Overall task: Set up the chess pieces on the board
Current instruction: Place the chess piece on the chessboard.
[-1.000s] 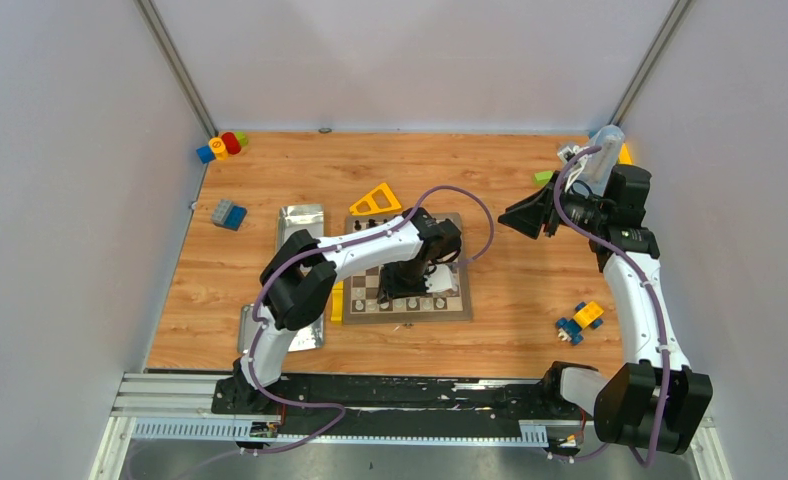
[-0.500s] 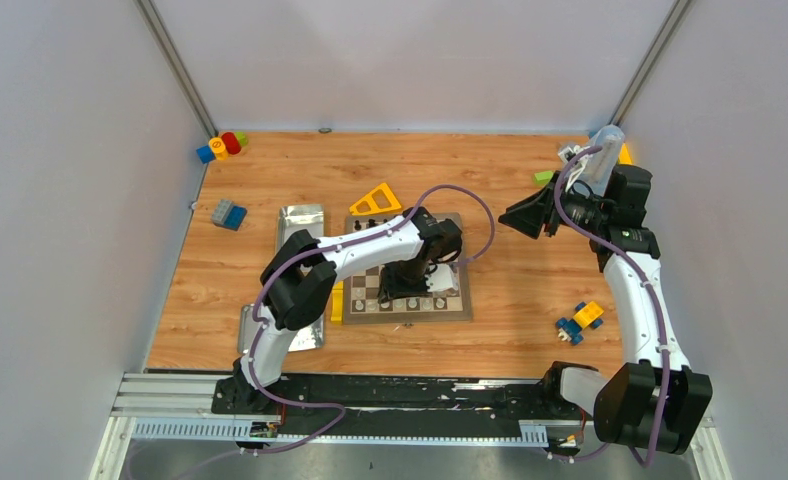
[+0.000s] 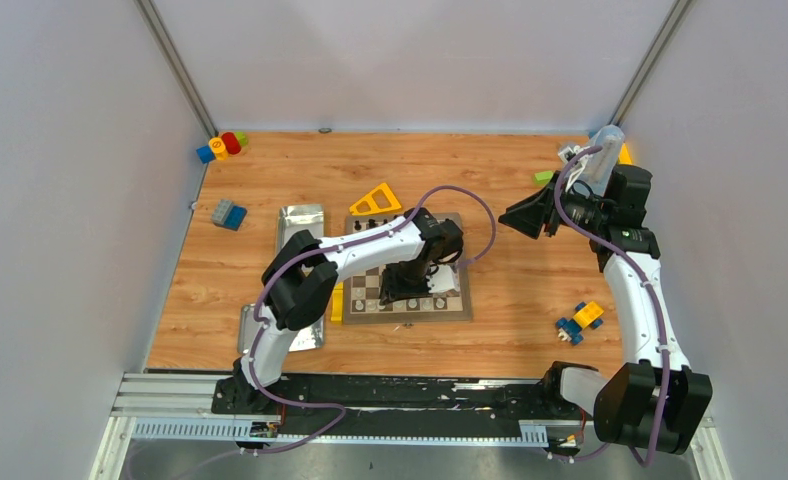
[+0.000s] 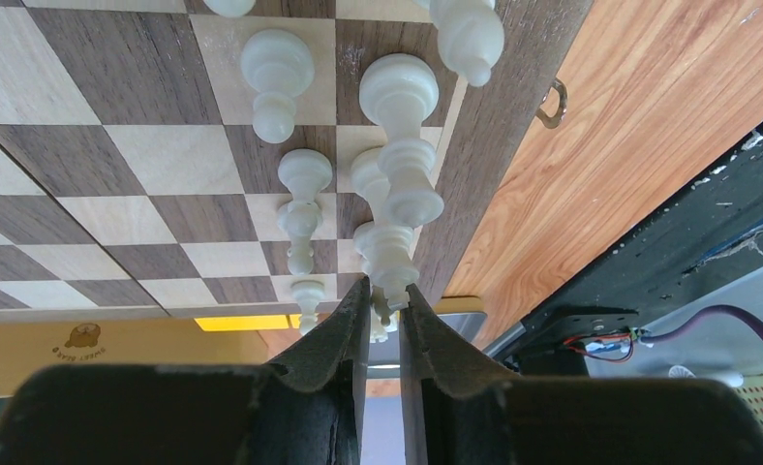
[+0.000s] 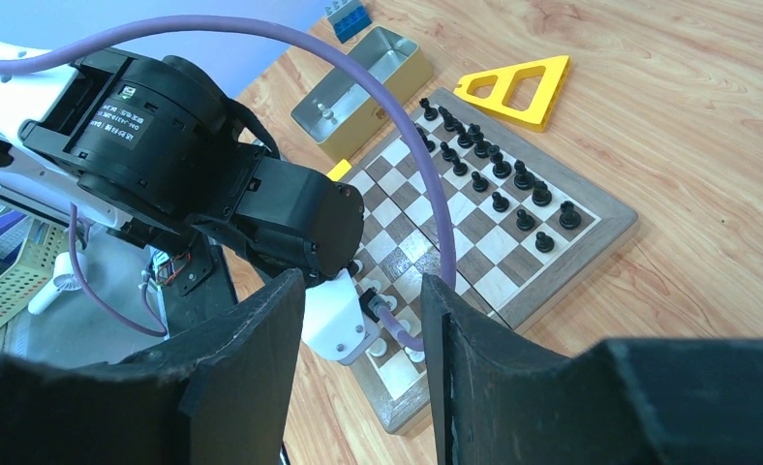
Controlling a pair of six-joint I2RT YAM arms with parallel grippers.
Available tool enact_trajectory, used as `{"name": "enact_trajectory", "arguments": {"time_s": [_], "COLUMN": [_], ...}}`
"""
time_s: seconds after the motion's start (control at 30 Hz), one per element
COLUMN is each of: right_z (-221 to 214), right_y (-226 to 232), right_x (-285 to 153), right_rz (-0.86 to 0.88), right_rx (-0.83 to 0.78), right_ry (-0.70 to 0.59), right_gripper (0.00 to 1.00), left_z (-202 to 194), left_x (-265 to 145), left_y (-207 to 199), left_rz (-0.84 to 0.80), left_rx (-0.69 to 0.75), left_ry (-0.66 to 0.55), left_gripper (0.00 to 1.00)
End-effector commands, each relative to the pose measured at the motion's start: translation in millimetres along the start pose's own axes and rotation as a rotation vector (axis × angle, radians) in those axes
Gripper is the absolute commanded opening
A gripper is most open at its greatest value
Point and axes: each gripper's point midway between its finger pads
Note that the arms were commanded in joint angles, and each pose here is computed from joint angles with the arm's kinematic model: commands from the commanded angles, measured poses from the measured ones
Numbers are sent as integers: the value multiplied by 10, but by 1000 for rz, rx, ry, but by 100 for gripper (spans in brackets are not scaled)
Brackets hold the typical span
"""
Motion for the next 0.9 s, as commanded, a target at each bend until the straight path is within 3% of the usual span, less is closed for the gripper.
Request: {"name": "enact_trajectory", "arguments": {"time_s": [0.0,0.5,0.87], "right_z": [23,15,9], "right_y": [44,30,29], "right_x": [-18,-13,-12], "right_rz": [25,23,25], "right_rx": [-37,-31,-29], "right_ry": [-11,-9,-8], "right_gripper": [49,49,49], "left_z": [54,34,123], "left_x": [-56,-74,-113], "left_y": [-62,-104,-81], "left_rz": [-15,-35,-21], "left_rx": [-6,-6,-16], "left_ry": [-14,-16,-50], "left_gripper": [24,11,9]}}
Point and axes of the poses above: each gripper's point midway between its finger pads, its own x axis out along the fingers, its own y axis along the line the jaws close on, z = x × y, and after that the axes turned 14 degrees about -x, right-handed
